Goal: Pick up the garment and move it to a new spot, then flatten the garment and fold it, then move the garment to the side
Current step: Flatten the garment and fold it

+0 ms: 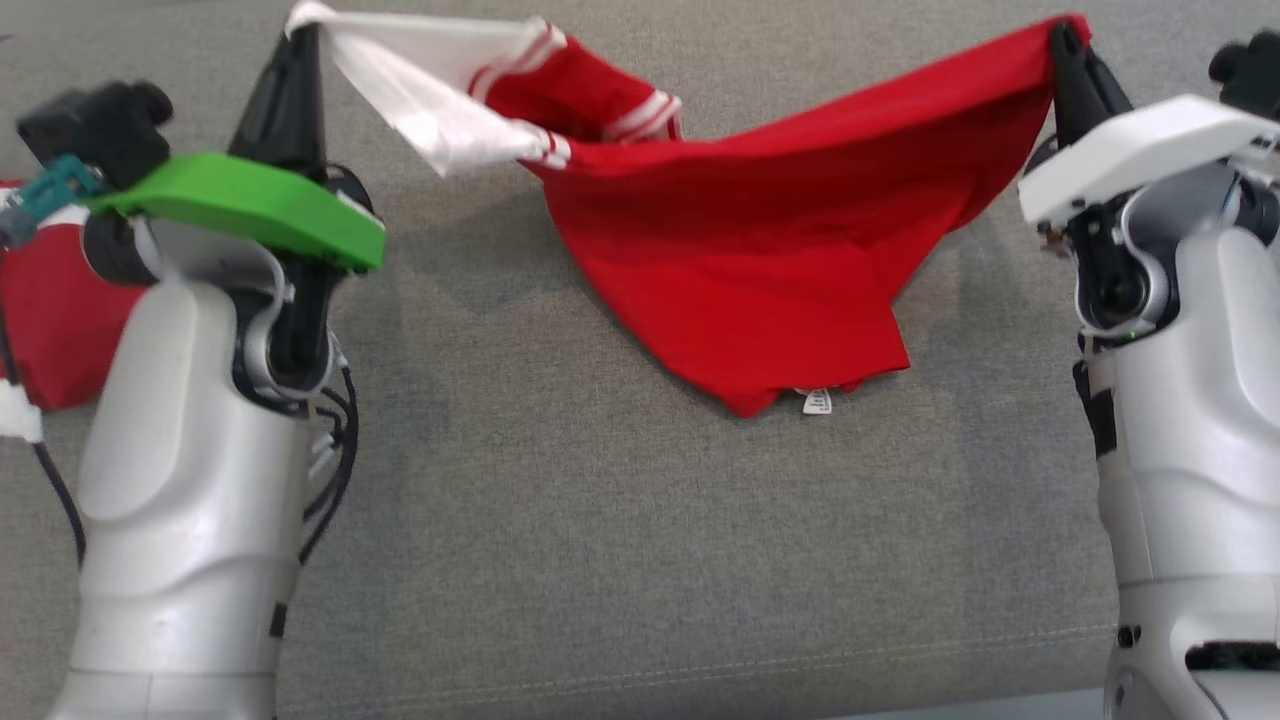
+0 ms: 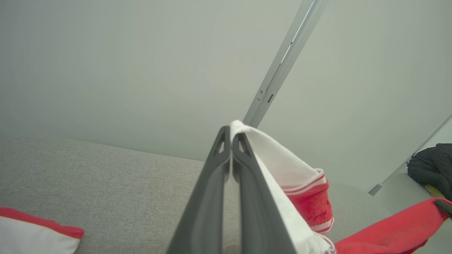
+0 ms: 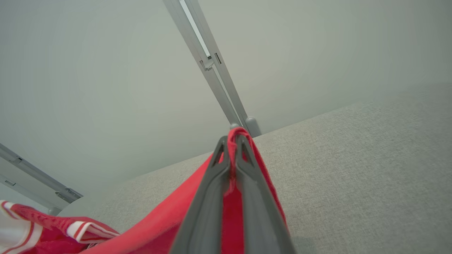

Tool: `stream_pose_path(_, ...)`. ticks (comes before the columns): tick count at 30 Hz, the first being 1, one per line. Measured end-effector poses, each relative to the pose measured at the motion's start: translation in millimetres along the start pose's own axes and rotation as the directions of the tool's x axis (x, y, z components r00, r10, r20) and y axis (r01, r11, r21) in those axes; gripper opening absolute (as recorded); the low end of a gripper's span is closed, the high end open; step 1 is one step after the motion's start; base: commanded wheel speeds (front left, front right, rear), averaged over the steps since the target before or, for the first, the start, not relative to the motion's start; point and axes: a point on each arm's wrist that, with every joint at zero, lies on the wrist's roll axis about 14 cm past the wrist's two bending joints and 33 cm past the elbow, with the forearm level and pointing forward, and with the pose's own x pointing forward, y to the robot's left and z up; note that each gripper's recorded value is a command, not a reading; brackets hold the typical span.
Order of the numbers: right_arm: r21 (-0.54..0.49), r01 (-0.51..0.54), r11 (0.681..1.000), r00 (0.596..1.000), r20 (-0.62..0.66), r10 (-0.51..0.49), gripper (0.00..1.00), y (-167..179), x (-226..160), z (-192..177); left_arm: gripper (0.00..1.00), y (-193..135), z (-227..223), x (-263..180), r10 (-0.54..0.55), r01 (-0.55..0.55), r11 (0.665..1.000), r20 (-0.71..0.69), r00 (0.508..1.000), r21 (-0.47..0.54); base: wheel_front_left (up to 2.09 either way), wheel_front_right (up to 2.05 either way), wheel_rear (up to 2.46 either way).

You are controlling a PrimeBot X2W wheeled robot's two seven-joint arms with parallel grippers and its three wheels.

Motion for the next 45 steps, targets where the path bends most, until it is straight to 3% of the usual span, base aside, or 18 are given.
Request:
stream_pose_path(7, -0.012, -0.038, 0.999, 0.999, -0.002, 0.038, 0.00, 16, 52, 16, 0.00, 6, 26, 56, -0.012, 0.009, 0.998, 0.049, 0.999, 0.055, 0.00, 0.00, 0.00)
stream_pose_path(11, -0.028, -0.045, 0.999, 0.998, 0.045, 0.046, 0.00, 20, 81, 33, 0.00, 15, 52, 86, 0.006, 0.002, 0.999, 0.151, 0.989, -0.052, 0.00, 0.00, 0.00)
stream_pose_path(19, -0.062, -0.045, 0.997, 0.986, 0.160, 0.055, 0.00, 27, 122, 63, 0.00, 29, 107, 123, 0.029, 0.014, 0.993, 0.365, 0.931, -0.114, 0.00, 0.00, 0.00)
stream_pose_path(24, -0.133, -0.039, 0.990, 0.940, 0.332, 0.082, 0.00, 38, 137, 109, 0.00, 17, 152, 140, -0.002, 0.094, 0.983, 0.503, 0.864, -0.158, 0.00, 0.00, 0.00)
stream_pose_path(31, -0.168, -0.056, 0.984, 0.824, 0.550, 0.141, 0.00, 65, 134, 180, 0.00, -4, 204, 135, -0.042, 0.222, 0.956, 0.660, 0.750, -0.191, 0.00, 0.00, 0.00)
stream_pose_path(34, -0.173, -0.054, 0.983, 0.859, 0.494, 0.134, 0.00, 60, 143, 153, 0.00, 1, 184, 137, -0.047, 0.205, 0.962, 0.629, 0.776, -0.182, 0.00, 0.00, 0.00)
stream_pose_path(40, -0.201, 0.007, 0.979, 0.964, 0.262, 0.047, 0.00, 15, 150, 51, 0.00, 37, 90, 126, 0.016, 0.079, 0.980, 0.468, 0.883, -0.181, 0.00, 0.00, 0.00)
stream_pose_path(45, -0.224, 0.053, 0.973, 0.994, 0.105, -0.030, 0.00, -23, 131, -11, 0.00, 66, 45, 82, 0.109, -0.013, 0.972, 0.403, 0.909, -0.234, 0.00, 0.00, 0.00)
